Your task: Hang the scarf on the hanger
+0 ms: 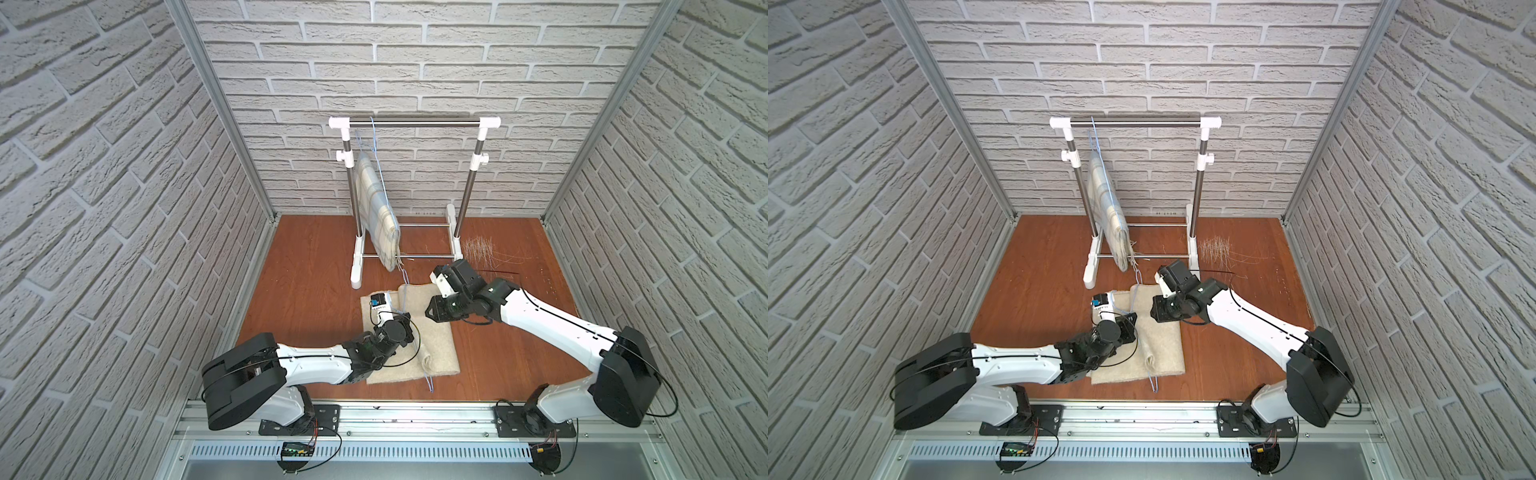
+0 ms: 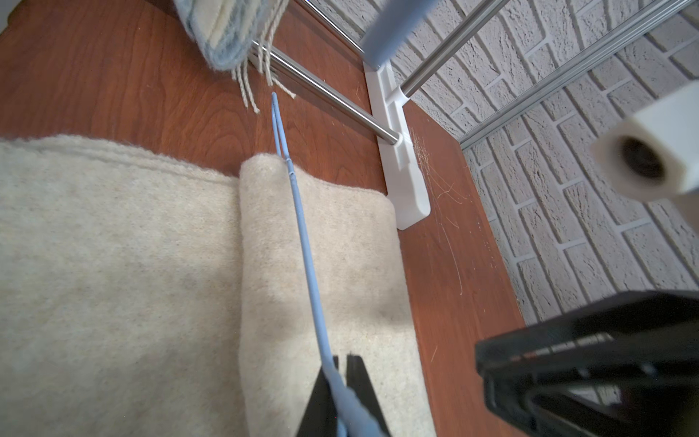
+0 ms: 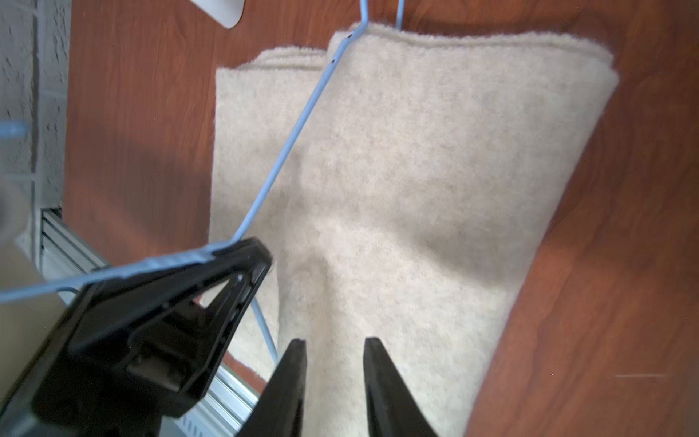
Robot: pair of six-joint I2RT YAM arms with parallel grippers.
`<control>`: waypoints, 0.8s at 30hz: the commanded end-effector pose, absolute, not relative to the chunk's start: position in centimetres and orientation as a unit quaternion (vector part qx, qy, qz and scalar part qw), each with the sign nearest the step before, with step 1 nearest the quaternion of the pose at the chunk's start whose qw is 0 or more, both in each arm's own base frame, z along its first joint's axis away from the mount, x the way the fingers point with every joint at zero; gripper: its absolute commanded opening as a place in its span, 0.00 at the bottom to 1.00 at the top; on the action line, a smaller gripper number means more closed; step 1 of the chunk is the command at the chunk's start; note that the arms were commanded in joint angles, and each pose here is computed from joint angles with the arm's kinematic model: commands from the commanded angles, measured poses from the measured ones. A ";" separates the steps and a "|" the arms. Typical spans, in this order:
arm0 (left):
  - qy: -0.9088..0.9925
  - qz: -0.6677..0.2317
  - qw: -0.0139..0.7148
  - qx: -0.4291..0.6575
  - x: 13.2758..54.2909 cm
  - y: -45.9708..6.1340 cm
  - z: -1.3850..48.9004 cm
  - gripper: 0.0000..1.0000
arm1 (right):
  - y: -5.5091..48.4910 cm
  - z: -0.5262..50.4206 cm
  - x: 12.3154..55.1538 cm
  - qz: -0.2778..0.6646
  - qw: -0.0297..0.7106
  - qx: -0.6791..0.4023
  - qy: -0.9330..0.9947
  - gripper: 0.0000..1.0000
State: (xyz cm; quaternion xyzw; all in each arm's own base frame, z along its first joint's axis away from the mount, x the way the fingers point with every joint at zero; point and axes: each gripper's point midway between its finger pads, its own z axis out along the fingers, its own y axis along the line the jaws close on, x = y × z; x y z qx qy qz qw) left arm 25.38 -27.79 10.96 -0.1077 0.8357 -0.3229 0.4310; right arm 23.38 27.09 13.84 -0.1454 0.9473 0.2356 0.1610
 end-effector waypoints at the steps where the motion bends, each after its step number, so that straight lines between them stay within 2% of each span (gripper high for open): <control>1: 0.854 -0.296 0.420 -0.083 25.0 -27.8 10.0 0.00 | 27.3 12.7 21.2 0.197 0.159 -0.211 0.944 0.27; 8: 0.853 -0.297 0.419 -0.089 25.2 -28.0 10.3 0.00 | 29.7 11.1 21.1 0.188 0.185 -0.239 0.934 0.35; 24: 0.845 -0.319 0.417 -0.101 25.7 -29.2 10.9 0.00 | 31.2 11.0 21.2 0.235 0.243 -0.220 0.915 0.33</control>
